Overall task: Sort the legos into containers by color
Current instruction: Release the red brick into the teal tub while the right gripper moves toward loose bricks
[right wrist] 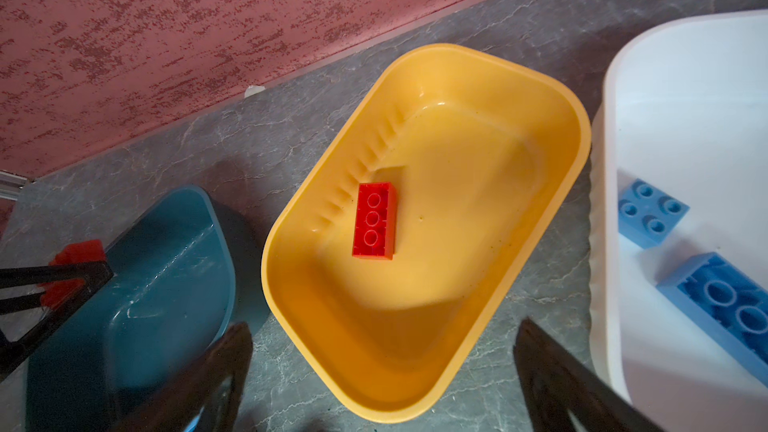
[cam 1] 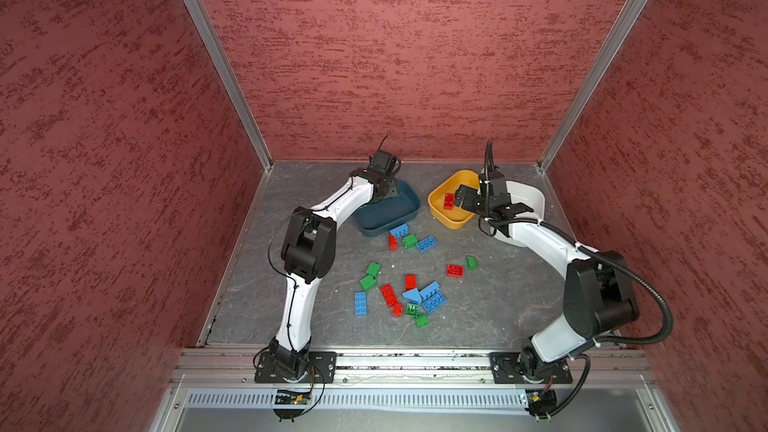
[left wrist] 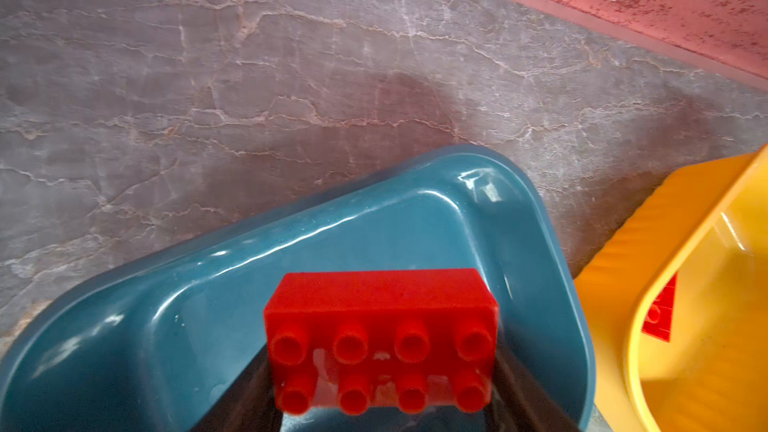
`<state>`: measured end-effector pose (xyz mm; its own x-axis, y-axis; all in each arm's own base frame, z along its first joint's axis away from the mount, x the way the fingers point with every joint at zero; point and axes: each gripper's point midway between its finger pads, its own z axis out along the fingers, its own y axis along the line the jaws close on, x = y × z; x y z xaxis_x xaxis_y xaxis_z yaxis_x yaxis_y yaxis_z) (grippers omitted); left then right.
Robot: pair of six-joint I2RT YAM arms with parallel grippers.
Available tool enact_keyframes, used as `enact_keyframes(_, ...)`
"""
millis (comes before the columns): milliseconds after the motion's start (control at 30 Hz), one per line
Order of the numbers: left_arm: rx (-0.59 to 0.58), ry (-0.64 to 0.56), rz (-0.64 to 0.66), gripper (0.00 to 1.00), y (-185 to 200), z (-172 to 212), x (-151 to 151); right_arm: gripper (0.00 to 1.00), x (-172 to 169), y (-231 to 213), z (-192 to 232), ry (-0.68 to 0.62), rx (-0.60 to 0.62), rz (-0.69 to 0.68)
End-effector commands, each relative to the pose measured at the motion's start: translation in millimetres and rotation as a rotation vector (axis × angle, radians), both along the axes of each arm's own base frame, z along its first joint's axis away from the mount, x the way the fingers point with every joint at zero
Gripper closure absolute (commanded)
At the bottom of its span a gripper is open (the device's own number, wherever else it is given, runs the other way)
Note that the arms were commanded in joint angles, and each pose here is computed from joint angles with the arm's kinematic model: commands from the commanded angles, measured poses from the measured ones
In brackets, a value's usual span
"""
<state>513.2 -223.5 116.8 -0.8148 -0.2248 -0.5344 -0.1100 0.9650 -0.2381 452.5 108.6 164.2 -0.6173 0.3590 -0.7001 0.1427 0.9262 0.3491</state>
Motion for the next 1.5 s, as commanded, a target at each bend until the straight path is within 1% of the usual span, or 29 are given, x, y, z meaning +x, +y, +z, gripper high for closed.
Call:
enact_keyframes(0,-0.008,0.011,-0.038,0.69,-7,-1,-1,0.01,-9,2,-5,0.023,0.006,0.028)
enact_keyframes(100,-0.017,0.006,-0.051,0.63,-9,2,-2,0.01,-10,6,-6,0.028,0.016,0.046)
enact_keyframes(233,-0.03,0.0,-0.064,0.4,-12,6,-4,0.01,-13,18,-7,0.029,0.034,0.117)
enact_keyframes(367,-0.044,-0.021,-0.087,0.26,-16,13,-8,0.01,-19,32,-11,0.03,0.025,0.205)
enact_keyframes(500,-0.047,-0.044,-0.096,0.17,-18,21,-10,0.01,-27,44,-17,0.044,-0.013,0.284)
enact_keyframes(567,-0.05,-0.055,-0.097,0.04,-19,25,-11,0.01,-31,52,-20,0.05,-0.026,0.333)
enact_keyframes(600,-0.053,-0.058,-0.1,0.0,-19,27,-11,0.02,-34,56,-21,0.052,-0.028,0.361)
enact_keyframes(700,-0.066,-0.078,-0.095,0.01,-18,34,-13,0.02,-44,71,-29,0.066,-0.076,0.468)
enact_keyframes(900,-0.087,-0.12,-0.086,0.01,-11,52,-25,0.02,-79,105,-65,0.135,-0.269,0.771)
enact_keyframes(967,-0.096,-0.137,-0.072,0.01,-6,57,-31,0.02,-86,112,-77,0.162,-0.319,0.837)
enact_keyframes(1133,-0.118,-0.162,-0.045,0.0,9,64,-46,0.02,-89,122,-98,0.223,-0.36,0.882)
enact_keyframes(1333,-0.11,-0.137,-0.002,0.01,28,55,-62,0.03,-88,138,-115,0.261,-0.386,0.937)
enact_keyframes(1467,-0.103,-0.116,0.011,0.01,34,48,-69,0.04,-85,143,-118,0.259,-0.419,0.936)
